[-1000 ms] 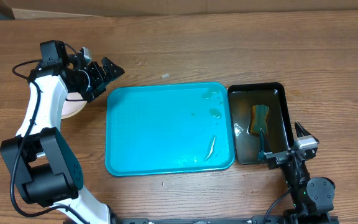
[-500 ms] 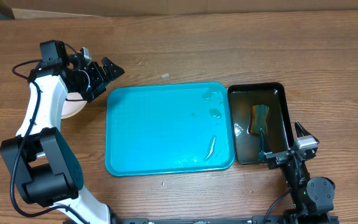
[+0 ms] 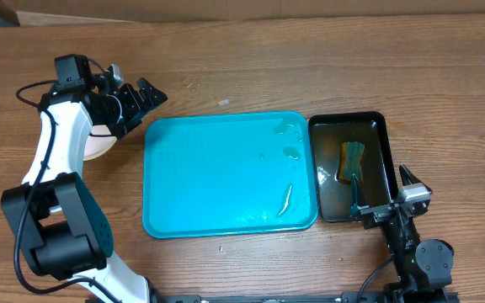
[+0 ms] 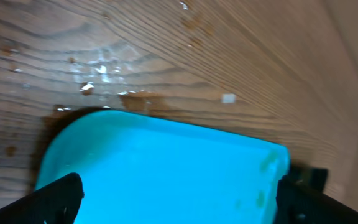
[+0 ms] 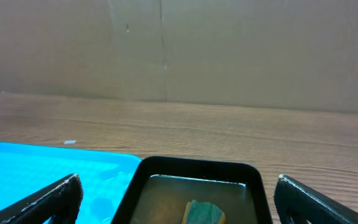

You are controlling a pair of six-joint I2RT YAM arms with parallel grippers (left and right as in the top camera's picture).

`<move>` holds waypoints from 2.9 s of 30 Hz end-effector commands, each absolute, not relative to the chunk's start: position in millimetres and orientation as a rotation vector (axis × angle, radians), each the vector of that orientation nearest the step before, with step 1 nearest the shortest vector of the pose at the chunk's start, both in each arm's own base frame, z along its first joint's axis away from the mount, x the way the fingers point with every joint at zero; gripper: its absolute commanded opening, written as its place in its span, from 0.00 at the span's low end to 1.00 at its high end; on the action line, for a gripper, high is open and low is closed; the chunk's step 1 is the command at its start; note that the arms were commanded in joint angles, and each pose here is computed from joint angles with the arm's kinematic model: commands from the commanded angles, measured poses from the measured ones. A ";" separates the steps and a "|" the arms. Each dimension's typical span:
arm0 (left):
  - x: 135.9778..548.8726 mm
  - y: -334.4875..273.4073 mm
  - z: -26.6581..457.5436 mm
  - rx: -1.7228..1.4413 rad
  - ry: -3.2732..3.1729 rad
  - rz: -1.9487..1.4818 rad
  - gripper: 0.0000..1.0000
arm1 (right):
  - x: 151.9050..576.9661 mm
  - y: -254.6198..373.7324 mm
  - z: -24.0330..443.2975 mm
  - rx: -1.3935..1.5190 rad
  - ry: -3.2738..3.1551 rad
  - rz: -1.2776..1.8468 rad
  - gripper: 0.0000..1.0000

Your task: Clean dirty plates on tray and stack at the side

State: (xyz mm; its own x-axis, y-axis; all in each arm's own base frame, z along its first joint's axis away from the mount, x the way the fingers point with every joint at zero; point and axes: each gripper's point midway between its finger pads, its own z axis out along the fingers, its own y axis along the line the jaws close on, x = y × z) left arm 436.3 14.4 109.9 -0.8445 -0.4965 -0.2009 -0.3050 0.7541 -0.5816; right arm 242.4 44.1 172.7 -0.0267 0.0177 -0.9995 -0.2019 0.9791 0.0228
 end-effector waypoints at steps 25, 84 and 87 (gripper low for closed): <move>291.1 20.2 387.9 -0.315 1.919 -0.129 1.00 | 243.0 41.2 170.5 -0.135 1.588 0.161 1.00; 245.5 17.1 156.3 -0.169 1.637 -0.040 1.00 | 243.0 41.2 170.5 -0.135 1.588 0.161 1.00; 245.5 17.1 156.3 -0.172 1.637 -0.042 1.00 | 243.0 41.2 170.5 -0.135 1.588 0.161 1.00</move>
